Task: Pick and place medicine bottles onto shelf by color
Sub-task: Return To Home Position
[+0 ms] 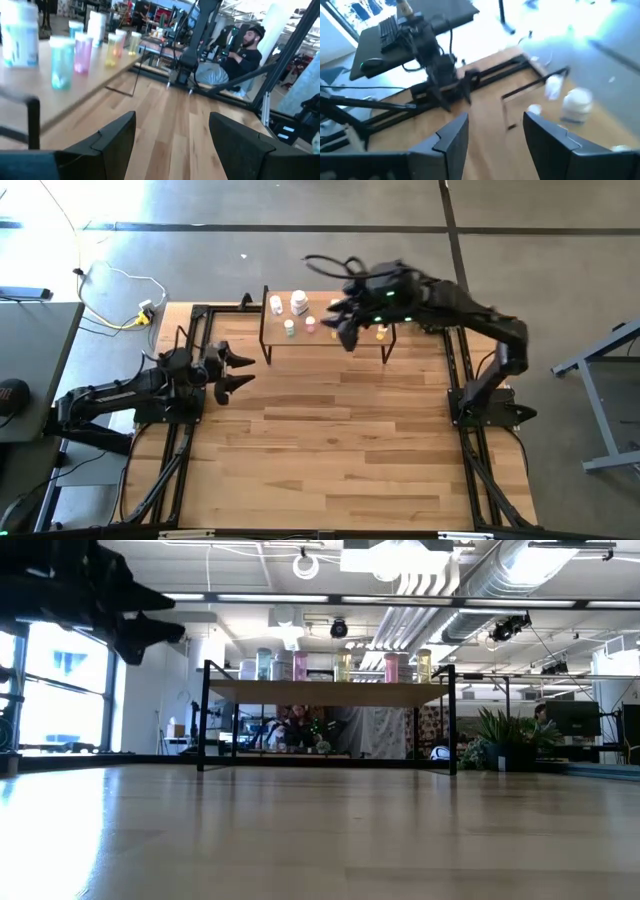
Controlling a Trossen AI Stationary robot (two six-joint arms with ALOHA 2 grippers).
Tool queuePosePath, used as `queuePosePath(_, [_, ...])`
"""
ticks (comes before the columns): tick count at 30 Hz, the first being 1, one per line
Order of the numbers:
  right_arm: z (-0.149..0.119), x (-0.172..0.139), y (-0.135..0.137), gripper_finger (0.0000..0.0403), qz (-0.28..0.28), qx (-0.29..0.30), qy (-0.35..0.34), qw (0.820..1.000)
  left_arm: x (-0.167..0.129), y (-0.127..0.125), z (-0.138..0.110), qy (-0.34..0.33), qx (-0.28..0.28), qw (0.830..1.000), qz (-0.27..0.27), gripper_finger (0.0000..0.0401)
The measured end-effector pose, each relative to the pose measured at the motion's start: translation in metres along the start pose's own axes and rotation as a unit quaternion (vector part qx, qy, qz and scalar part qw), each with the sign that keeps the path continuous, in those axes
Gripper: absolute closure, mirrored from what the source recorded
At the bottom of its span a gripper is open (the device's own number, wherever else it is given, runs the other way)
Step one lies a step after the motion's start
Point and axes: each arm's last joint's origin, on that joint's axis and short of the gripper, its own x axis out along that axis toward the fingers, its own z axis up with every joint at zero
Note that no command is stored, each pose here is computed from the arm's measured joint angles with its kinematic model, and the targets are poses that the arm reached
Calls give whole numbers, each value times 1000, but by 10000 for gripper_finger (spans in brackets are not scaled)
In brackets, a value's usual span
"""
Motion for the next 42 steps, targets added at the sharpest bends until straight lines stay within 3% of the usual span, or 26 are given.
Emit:
queuePosePath(8, [-1, -70, -5, 224, -60, -62, -17, 996, 3, 7, -24, 18, -31, 999, 4, 160])
queuePosePath(15, [-28, -110, -4, 224, -166, -77, 24, 983, 4, 11, -33, 13, -48, 999, 23, 160])
queuePosePath(18, [-48, -119, -2, 224, -184, -82, 33, 979, 4, 11, -34, 14, -49, 998, 25, 160])
queuePosePath(25, [-114, -124, -11, 224, -139, -60, 14, 988, 4, 12, -36, 24, -97, 994, 39, 160])
queuePosePath(42, [-283, -82, -51, 224, 26, -24, -81, 996, 4, 12, -36, 24, -89, 995, 39, 160])
